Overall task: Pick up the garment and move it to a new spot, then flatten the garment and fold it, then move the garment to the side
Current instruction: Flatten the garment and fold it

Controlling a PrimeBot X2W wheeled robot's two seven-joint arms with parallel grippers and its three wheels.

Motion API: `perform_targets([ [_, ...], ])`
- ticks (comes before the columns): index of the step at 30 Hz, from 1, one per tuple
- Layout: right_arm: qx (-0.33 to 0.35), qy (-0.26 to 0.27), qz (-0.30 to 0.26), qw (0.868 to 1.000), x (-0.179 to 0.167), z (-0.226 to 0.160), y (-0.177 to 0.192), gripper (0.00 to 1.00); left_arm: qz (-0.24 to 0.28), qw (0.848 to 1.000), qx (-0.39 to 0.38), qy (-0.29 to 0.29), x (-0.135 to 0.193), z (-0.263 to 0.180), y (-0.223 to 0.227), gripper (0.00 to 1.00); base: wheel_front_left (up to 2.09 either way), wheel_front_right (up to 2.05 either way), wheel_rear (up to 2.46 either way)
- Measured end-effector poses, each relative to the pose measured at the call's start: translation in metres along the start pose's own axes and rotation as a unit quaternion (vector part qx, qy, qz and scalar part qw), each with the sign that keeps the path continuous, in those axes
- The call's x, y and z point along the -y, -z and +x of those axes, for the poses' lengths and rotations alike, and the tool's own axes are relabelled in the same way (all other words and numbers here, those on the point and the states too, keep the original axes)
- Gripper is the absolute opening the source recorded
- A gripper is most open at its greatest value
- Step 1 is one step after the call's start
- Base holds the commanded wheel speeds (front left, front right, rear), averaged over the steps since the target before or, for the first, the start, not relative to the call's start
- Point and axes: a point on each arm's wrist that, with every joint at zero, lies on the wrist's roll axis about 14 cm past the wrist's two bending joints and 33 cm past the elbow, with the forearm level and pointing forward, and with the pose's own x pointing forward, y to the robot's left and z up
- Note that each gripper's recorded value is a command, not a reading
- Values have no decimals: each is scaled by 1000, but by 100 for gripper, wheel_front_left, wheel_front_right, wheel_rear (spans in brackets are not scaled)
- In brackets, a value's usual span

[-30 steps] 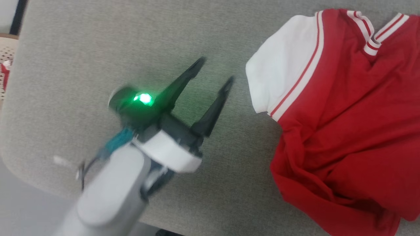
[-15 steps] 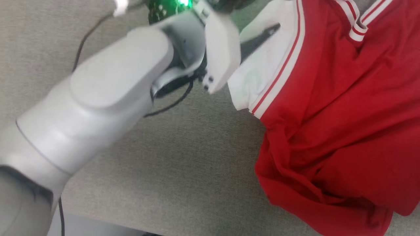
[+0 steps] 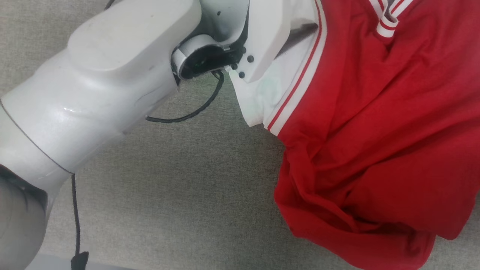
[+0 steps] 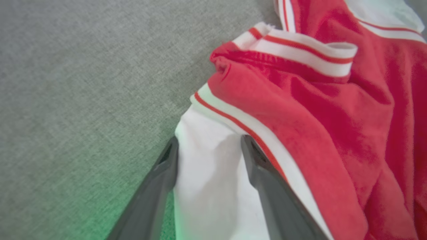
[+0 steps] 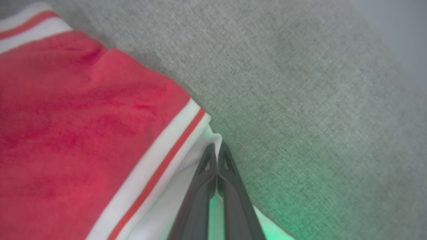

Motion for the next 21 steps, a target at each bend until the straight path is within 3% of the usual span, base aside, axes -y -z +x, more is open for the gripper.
perform_targets([
  [2,1,0,1,1000,0,0,0,0,6,1000,-12,-4,-2,0,2,0,0,0,0],
  [7,6,1,6,1000,-1,-1,-1,0,5,1000,-21,5,3,3,4,0,0,0,0],
  [13,37,1,18,999,0,-8,-9,0,19,1000,22,-10,-2,-3,-9,0,0,0,0],
  [17,76,17,33,996,8,-23,-21,0,58,990,116,-49,-16,-23,-44,0,0,0,0],
  [21,140,51,48,988,27,-54,-47,0,83,971,205,-91,-31,-53,-79,0,0,0,0],
])
